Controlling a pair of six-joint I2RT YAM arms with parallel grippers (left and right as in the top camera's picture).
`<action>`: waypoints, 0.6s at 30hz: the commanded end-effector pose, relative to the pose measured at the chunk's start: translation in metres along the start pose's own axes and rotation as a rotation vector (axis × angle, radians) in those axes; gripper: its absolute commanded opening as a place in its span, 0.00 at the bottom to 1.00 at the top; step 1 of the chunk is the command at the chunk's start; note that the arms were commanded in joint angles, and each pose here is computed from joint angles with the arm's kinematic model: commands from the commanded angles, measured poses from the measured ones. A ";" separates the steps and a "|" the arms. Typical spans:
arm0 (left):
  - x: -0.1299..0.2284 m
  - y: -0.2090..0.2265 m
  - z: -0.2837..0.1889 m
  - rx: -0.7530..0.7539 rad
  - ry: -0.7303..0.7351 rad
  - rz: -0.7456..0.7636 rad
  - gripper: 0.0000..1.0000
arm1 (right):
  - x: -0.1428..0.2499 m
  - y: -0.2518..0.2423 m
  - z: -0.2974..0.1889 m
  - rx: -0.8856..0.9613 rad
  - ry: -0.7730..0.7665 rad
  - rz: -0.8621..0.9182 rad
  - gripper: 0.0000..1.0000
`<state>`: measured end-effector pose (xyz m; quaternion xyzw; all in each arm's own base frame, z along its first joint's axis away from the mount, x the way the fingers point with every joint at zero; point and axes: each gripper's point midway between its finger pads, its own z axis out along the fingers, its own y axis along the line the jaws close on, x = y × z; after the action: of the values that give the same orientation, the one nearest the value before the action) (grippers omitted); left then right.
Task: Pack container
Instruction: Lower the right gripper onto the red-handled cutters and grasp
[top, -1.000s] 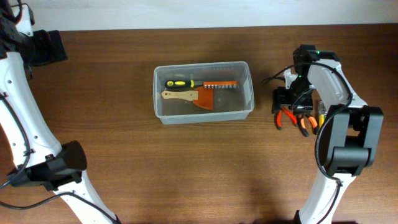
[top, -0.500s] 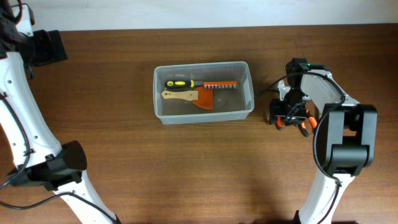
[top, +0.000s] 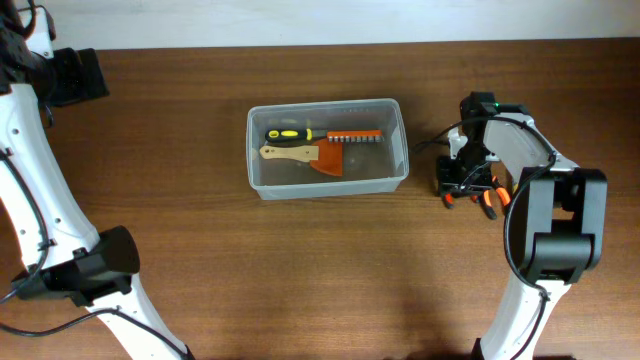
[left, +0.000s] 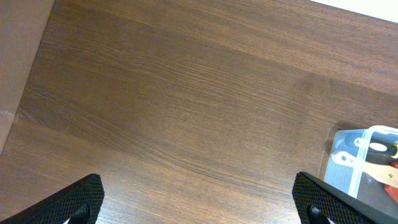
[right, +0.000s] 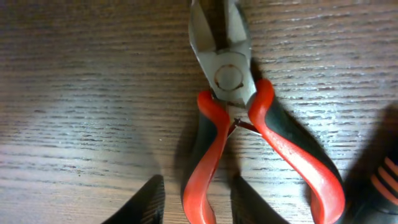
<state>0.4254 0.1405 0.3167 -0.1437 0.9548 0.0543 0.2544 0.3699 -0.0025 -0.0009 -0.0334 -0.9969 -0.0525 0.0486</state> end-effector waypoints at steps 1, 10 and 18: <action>-0.001 -0.001 -0.006 0.010 -0.015 -0.012 0.99 | 0.007 0.004 0.014 -0.016 0.033 -0.004 0.29; -0.001 -0.001 -0.006 0.010 -0.015 -0.012 0.99 | 0.002 -0.004 0.014 0.032 0.013 -0.006 0.18; -0.001 -0.001 -0.006 0.010 -0.015 -0.012 0.99 | -0.016 -0.006 0.006 0.047 -0.049 -0.010 0.04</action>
<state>0.4254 0.1405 0.3167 -0.1437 0.9548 0.0543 0.2544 0.3806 -0.0056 -0.0012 -0.0313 -0.9982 -0.0442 0.0256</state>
